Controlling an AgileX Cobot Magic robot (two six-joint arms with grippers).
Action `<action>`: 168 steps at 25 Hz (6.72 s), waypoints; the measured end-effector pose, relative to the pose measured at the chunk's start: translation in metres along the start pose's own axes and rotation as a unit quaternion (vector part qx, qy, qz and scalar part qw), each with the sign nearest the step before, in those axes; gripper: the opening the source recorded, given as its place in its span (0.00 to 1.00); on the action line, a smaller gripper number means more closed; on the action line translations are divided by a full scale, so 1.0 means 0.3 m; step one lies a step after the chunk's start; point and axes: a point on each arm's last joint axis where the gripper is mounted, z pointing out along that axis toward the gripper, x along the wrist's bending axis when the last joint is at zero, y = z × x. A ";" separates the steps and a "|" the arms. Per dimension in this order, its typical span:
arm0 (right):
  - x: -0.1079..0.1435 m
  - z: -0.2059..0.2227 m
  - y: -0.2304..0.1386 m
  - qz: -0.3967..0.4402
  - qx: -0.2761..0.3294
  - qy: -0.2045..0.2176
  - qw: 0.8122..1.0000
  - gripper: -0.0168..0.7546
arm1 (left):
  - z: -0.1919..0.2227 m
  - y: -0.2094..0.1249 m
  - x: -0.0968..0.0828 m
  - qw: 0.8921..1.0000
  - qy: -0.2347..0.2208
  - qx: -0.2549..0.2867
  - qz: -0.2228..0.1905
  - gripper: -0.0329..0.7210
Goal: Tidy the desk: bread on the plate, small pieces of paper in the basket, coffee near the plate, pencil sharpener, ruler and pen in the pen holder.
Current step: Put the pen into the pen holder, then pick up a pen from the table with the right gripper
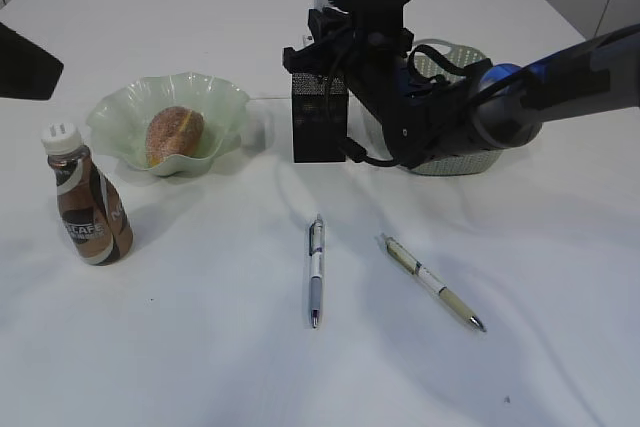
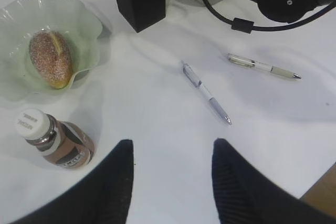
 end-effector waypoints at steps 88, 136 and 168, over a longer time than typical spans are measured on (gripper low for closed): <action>-0.002 -0.424 0.181 -0.090 0.701 0.087 0.702 0.46 | 0.000 0.003 -0.002 1.000 -0.004 -0.005 -0.003 0.49; 0.004 -0.282 -0.117 -0.094 0.725 0.091 0.676 0.45 | 0.000 0.003 -0.002 1.000 -0.004 -0.005 -0.003 0.49; -0.002 -0.266 -0.169 -0.099 0.722 0.096 0.679 0.45 | 0.000 0.005 0.000 1.000 0.000 -0.009 0.000 0.49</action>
